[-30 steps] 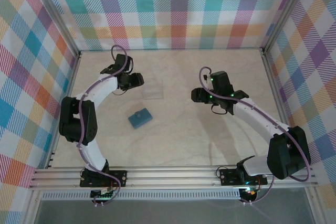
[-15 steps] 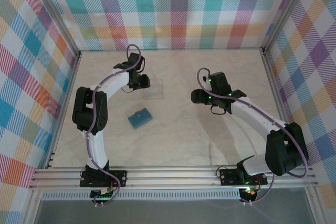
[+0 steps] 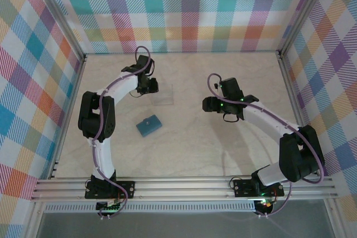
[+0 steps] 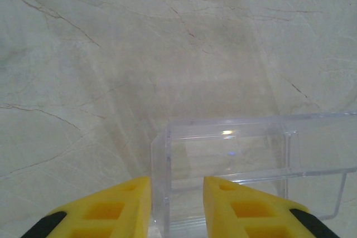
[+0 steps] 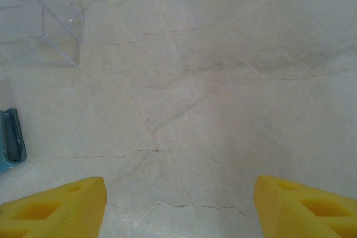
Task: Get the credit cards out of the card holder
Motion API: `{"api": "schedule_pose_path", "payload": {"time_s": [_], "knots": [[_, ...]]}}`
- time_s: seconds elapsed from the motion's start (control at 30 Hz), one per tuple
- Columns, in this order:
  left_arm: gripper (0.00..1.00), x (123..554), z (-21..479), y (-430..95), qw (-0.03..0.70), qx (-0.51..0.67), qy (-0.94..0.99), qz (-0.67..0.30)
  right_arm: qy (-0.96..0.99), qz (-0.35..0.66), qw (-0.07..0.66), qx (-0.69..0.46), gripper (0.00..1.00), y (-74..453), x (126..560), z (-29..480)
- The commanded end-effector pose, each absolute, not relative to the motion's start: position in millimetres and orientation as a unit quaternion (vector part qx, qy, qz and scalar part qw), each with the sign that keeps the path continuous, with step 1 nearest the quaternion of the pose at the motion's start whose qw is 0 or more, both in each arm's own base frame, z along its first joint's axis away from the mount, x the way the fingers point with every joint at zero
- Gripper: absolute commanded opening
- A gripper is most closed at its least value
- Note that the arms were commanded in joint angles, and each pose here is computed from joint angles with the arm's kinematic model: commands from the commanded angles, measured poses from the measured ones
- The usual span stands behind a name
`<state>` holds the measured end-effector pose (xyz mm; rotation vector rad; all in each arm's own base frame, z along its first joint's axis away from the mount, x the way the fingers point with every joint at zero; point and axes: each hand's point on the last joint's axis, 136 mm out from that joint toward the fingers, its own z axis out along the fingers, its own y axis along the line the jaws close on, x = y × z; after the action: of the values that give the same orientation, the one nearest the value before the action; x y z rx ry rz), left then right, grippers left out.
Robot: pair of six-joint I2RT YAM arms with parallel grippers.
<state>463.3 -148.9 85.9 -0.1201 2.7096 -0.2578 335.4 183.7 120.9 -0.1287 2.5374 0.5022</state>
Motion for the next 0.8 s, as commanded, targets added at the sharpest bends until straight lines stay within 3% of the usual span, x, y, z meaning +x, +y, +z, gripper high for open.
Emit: {"api": "schedule_pose_path", "payload": {"time_s": [0.0,0.43,0.77], "knots": [[0.3,472,91,-147,0.214,-0.038,0.973,-0.08,0.942,0.19,0.27,-0.058,0.71,187,336,125],[0.17,472,68,-145,0.189,-0.036,0.979,-0.064,0.947,0.181,0.259,-0.065,0.73,187,336,121],[0.03,461,92,-158,0.205,-0.03,0.976,-0.07,0.942,0.187,0.27,-0.064,0.73,186,334,133]]}}
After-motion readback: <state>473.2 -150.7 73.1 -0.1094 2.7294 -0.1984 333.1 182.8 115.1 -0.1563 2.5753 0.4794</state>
